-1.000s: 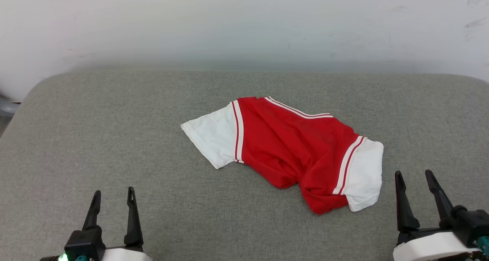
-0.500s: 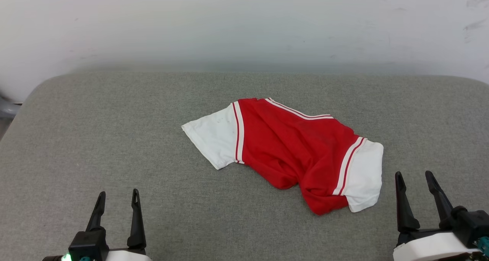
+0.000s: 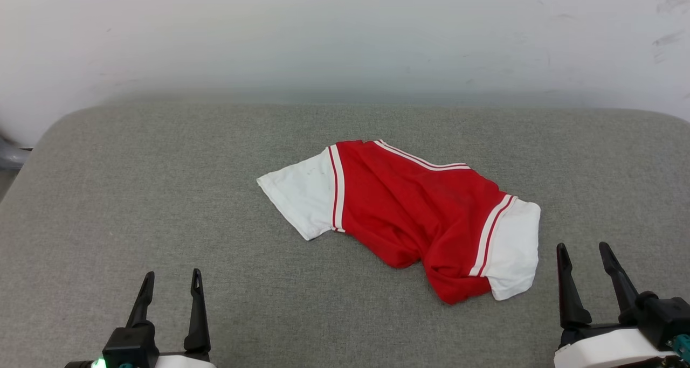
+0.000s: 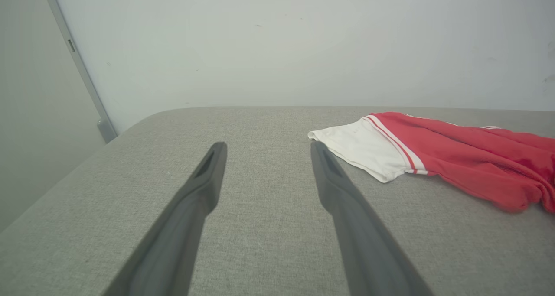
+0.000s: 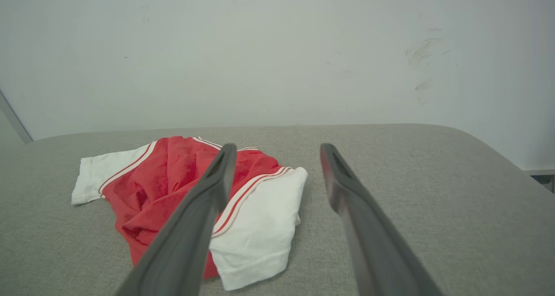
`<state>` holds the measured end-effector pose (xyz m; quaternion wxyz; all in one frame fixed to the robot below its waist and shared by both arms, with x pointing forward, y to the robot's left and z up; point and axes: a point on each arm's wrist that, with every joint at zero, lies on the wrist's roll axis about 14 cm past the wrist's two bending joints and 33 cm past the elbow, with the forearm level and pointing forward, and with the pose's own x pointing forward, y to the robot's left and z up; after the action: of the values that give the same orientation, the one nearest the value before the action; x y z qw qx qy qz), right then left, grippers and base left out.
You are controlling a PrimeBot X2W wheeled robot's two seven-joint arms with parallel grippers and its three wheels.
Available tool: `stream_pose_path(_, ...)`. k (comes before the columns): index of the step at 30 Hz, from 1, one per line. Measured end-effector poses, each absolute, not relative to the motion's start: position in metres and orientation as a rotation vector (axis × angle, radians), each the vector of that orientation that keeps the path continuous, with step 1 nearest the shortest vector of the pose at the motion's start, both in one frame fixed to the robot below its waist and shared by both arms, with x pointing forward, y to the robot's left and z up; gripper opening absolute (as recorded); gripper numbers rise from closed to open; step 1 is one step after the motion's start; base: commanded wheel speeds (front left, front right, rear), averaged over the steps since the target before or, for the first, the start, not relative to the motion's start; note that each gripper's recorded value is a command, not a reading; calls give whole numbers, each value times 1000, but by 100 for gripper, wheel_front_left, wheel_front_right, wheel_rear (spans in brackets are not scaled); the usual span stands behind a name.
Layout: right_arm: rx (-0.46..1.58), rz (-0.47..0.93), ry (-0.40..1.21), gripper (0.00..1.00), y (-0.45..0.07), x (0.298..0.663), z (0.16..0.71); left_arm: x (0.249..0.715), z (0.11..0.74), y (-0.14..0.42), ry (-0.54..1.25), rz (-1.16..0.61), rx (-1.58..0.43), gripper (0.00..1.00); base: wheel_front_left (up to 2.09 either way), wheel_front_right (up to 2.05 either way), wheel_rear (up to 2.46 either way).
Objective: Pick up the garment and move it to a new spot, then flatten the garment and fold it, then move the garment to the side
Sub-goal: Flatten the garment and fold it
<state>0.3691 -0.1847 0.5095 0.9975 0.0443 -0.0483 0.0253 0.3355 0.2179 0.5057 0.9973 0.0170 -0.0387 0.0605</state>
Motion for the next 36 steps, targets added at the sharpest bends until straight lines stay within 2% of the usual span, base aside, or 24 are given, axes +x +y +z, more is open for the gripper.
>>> stream_pose_path(11, 88, 54, -101, 100, -184, 368, 511, 341, 510, 214, -91, 86, 27, 100, 0, 0, 0)
stream_pose_path(26, 76, 27, -105, 100, -192, 380, 511, 460, 605, 215, -307, -122, 162, 100, 0, 0, 0)
stream_pose_path(31, 67, 2, -110, 100, -202, 390, 512, 507, 615, 201, -234, -211, 154, 100, 0, 0, 0)
stream_pose_path(36, 60, -27, -80, 100, -211, 394, 500, 544, 575, 184, 33, -297, 134, 100, 0, 0, 0)
